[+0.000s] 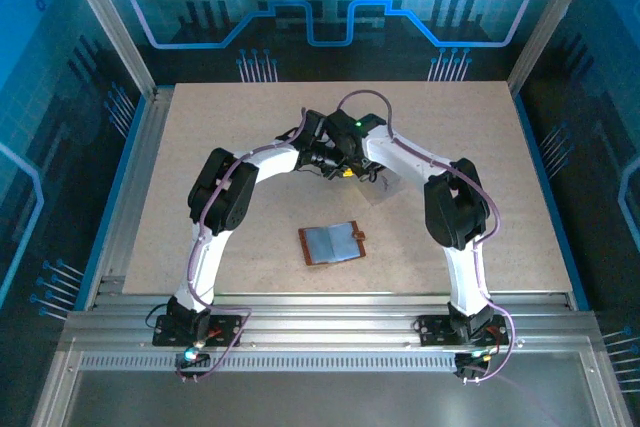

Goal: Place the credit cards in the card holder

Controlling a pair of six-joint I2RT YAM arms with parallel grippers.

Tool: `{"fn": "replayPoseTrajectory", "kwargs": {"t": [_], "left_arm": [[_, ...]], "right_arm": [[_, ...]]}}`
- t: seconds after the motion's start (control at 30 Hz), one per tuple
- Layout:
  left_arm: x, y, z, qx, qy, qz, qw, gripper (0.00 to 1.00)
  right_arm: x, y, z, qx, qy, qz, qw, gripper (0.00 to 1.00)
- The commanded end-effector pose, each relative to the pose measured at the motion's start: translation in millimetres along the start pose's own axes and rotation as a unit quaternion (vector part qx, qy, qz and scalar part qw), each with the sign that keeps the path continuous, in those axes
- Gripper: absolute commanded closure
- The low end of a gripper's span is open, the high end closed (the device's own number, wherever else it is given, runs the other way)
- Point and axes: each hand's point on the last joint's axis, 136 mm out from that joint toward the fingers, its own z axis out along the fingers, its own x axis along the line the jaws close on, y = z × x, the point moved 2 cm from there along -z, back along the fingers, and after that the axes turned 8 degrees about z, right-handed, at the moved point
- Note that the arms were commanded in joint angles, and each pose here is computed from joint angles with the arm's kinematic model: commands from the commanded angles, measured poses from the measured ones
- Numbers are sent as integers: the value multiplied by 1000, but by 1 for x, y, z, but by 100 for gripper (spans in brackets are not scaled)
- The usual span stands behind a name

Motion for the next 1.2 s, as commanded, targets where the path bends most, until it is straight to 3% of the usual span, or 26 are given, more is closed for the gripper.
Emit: {"fn": "replayPoseTrajectory", "kwargs": {"t": [0.0,0.23,0.87,1.17], "left_arm": [[38,-23,5,35,48,-44,997,86],[25,-22,-1,33,33,-36,998,86],[-46,-22,-66,3,-47,11,999,77],[-44,-49,-103,-15,-5,52,998,68]], "right_arm": [[-16,8,-17,-14,8,16,1000,94],[-8,5,-22,-1,68,24,997,100],[-13,7,-44,7,190,69,979,100],[-16,6,-63,-11,231,87,969,100]]}}
